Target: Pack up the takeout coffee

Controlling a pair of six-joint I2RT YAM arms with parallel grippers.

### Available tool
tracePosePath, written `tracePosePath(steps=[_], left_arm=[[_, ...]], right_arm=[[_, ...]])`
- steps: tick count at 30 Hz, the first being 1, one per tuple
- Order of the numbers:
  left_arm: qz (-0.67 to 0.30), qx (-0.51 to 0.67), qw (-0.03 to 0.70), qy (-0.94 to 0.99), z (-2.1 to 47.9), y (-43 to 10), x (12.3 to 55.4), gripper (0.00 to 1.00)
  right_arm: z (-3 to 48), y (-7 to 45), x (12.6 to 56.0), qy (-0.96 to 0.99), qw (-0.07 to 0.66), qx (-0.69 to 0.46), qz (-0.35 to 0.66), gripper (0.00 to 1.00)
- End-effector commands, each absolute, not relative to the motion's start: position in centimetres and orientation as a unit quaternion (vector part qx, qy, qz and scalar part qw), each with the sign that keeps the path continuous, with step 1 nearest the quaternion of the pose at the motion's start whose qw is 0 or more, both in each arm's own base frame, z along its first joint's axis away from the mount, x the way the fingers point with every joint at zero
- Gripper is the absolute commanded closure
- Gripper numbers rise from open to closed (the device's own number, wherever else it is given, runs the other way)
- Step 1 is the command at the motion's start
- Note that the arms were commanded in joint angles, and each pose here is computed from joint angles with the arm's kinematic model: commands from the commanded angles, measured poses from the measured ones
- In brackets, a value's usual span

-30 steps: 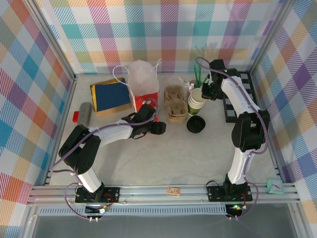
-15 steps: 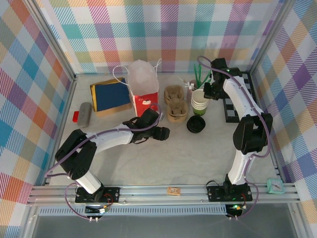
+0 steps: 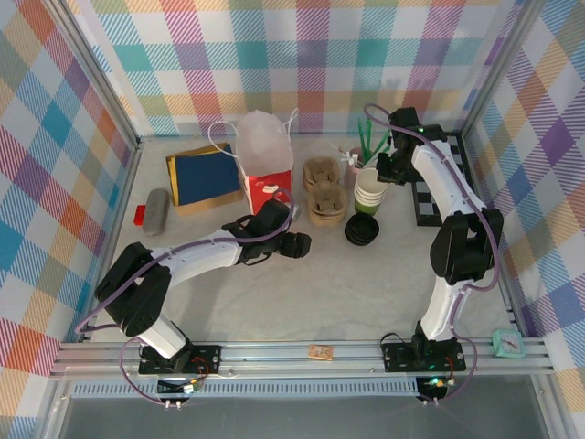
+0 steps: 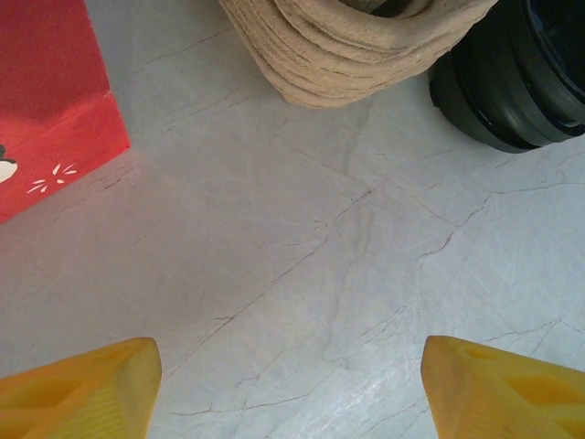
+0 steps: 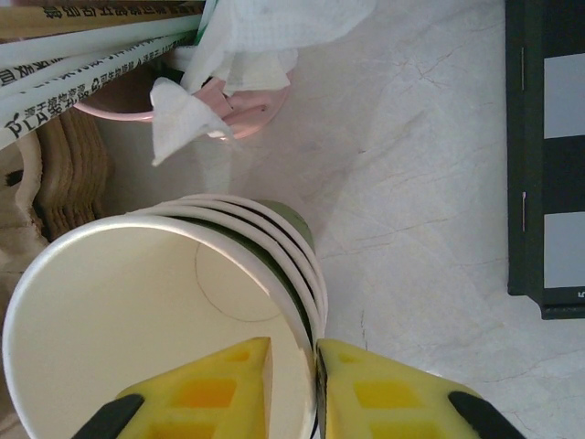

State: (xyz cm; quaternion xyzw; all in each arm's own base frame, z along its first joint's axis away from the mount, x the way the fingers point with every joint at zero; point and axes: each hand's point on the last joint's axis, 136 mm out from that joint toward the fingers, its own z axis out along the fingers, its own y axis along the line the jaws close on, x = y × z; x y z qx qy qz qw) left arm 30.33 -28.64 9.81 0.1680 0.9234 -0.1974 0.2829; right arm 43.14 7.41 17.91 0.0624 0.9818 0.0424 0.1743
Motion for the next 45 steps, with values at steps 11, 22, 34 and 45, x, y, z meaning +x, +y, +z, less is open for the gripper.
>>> tracePosePath(steps=[11, 22, 34, 45], left_arm=[[-0.183, 0.173, 0.292, 0.923, 11.1, -28.2, 30.6, 0.27], [-0.175, 0.174, 0.304, 0.92, 12.6, -27.5, 30.4, 0.27], [-0.173, 0.169, 0.312, 0.919, 14.7, -26.5, 29.6, 0.28], [-0.211, 0.166, 0.345, 0.9, 19.6, -26.6, 27.9, 0.27]], right_arm=[[18.7, 7.1, 43.2, 0.981, 0.181, 0.057, 0.033, 0.95], [23.3, 7.0, 42.9, 0.969, 0.234, 0.06, 0.044, 0.97], [25.3, 7.0, 42.5, 0.96, 0.267, 0.063, 0.055, 0.99], [31.2, 6.3, 40.7, 0.944, 0.32, 0.06, 0.054, 0.97]])
